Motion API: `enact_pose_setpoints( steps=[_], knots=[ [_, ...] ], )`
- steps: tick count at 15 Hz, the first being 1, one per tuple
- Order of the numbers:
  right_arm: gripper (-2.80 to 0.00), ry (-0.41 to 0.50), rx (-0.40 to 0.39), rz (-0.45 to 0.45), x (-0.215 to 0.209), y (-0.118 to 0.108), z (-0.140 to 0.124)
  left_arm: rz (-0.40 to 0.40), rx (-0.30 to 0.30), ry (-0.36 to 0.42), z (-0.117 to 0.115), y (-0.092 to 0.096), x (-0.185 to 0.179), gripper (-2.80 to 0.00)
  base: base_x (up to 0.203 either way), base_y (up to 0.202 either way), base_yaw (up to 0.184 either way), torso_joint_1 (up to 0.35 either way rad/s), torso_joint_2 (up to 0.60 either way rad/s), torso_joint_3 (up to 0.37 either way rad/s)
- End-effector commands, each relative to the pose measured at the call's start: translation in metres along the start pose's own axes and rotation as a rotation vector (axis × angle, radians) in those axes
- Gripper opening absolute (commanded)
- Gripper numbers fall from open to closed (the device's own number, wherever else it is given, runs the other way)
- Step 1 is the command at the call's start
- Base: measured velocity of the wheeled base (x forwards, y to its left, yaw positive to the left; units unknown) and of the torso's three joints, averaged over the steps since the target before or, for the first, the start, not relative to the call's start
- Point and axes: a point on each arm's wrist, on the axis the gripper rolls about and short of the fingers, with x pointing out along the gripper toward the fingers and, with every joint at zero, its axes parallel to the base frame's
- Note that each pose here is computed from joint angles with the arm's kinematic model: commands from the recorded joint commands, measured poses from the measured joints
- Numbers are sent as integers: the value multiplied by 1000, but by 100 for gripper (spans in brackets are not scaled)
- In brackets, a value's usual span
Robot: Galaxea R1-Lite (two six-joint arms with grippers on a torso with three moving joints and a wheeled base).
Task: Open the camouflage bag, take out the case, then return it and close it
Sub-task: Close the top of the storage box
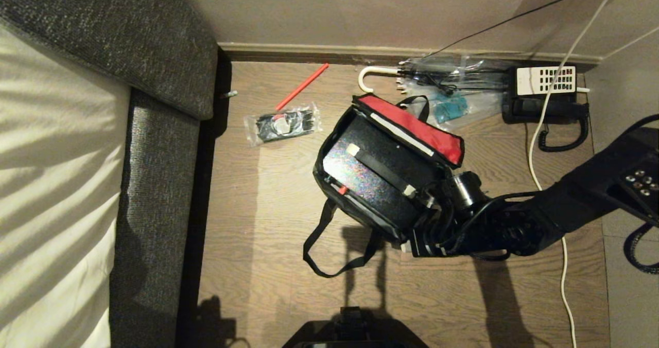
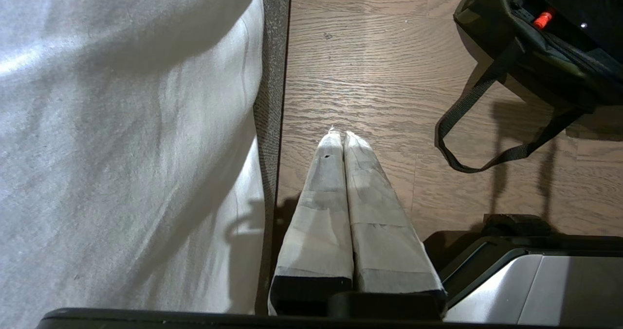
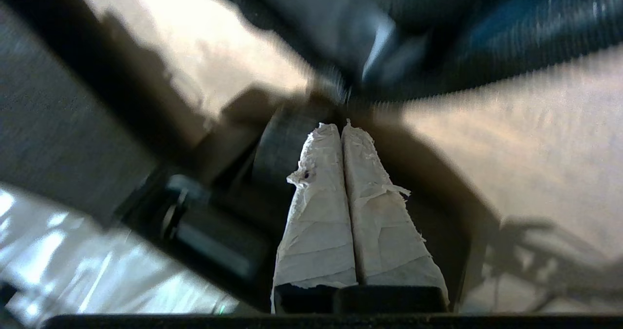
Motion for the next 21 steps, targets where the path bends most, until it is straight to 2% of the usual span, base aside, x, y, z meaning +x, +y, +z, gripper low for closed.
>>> enact_pose_setpoints(
  steps=[1,5,7,9,15,18,21],
  knots=[
    [-280,-56,-13,-17,22,-6,2,0,0,2,0,0,0,-280,0,0,0,0,0,0],
    [-280,-217,-50,-31,30,-7,18,0,0,2,0,0,0,-280,0,0,0,0,0,0],
    [-280,-291,-90,-72,26,-13,27,0,0,2,0,0,0,-280,0,0,0,0,0,0],
    [-280,-323,-173,-113,19,-24,34,0,0,1,0,0,0,-280,0,0,0,0,0,0],
    [-280,-415,-235,-148,6,-38,47,0,0,0,0,0,0,-280,0,0,0,0,0,0],
    [-280,-496,-328,-184,-2,-47,59,0,0,2,0,0,0,-280,0,0,0,0,0,0],
    [-280,-505,-353,-200,-8,-51,61,0,0,2,0,0,0,-280,0,0,0,0,0,0]
  ],
)
